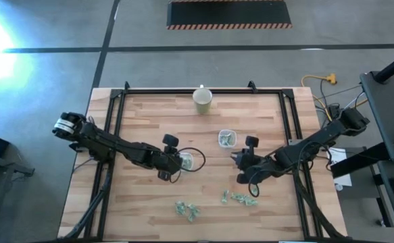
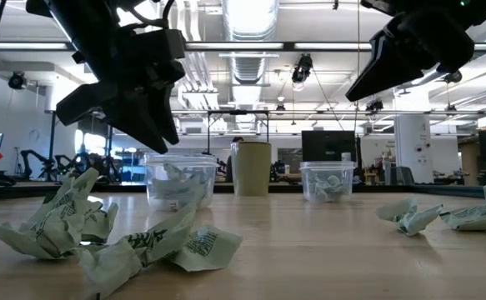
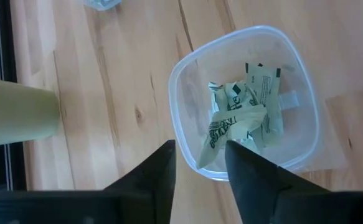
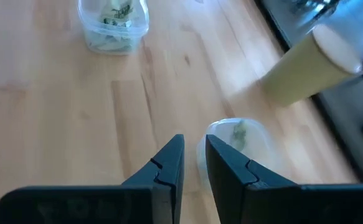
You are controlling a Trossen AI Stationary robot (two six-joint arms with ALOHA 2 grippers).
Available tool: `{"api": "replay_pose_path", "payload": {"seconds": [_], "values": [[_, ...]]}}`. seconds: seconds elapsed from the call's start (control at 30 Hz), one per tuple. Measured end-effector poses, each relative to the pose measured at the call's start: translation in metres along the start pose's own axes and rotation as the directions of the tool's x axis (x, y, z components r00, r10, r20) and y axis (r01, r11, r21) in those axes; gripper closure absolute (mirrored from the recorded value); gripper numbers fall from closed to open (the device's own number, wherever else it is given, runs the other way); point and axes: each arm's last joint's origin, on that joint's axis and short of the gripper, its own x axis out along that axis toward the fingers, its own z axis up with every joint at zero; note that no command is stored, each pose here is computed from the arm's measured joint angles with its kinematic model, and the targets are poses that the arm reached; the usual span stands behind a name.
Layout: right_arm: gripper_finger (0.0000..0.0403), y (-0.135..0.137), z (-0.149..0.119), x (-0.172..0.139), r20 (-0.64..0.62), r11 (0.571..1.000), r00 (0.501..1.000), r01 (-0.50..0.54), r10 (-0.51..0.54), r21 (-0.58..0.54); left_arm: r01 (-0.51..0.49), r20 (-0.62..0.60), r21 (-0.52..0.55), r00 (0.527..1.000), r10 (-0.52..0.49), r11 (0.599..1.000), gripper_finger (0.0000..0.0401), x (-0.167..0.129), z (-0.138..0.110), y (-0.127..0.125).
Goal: Pick and place Stevia / Truvia into bins
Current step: Put the green stevia packet into the right transparent container
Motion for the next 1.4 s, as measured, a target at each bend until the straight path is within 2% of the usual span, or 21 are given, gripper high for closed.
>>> {"api": "replay_pose_path", "payload": {"seconds": [0.13, 0.3, 0.5, 0.7, 0.83, 1.07, 1.4], "values": [[0.0346, 0.005, 0.000, 0.000, -0.040, 0.987, 0.988, -0.143, 0.146, 0.078, 0.000, 0.006, -0.023, 1.000, 0.000, 1.000, 0.0273, -0.002, 0.000, 0.001], [0.0346, 0.016, 0.002, 0.001, -0.032, 0.914, 0.923, -0.373, 0.382, 0.163, -0.001, 0.011, -0.027, 1.000, 0.001, 1.000, 0.0273, -0.004, 0.000, 0.002], [0.0346, 0.032, 0.003, 0.012, -0.023, 0.848, 0.861, -0.496, 0.509, 0.187, 0.001, 0.032, -0.057, 0.999, 0.001, 0.998, 0.0273, -0.012, 0.001, 0.005], [0.0346, 0.050, -0.010, 0.032, -0.109, 0.830, 0.833, -0.513, 0.543, 0.217, 0.015, 0.007, -0.136, 1.000, -0.014, 0.991, 0.0273, -0.031, -0.009, 0.009], [0.0346, 0.058, -0.018, 0.043, -0.163, 0.821, 0.815, -0.509, 0.556, 0.259, 0.019, 0.040, -0.197, 0.999, -0.011, 0.980, 0.0273, -0.044, -0.011, 0.014], [0.0341, 0.068, -0.019, 0.051, -0.167, 0.795, 0.791, -0.527, 0.588, 0.301, 0.027, 0.067, -0.199, 0.998, -0.014, 0.980, 0.0273, -0.052, -0.017, 0.013], [0.0256, 0.073, -0.019, 0.056, -0.179, 0.798, 0.791, -0.522, 0.585, 0.301, 0.027, 0.074, -0.206, 0.997, -0.012, 0.978, 0.0273, -0.053, -0.018, 0.013]]}}
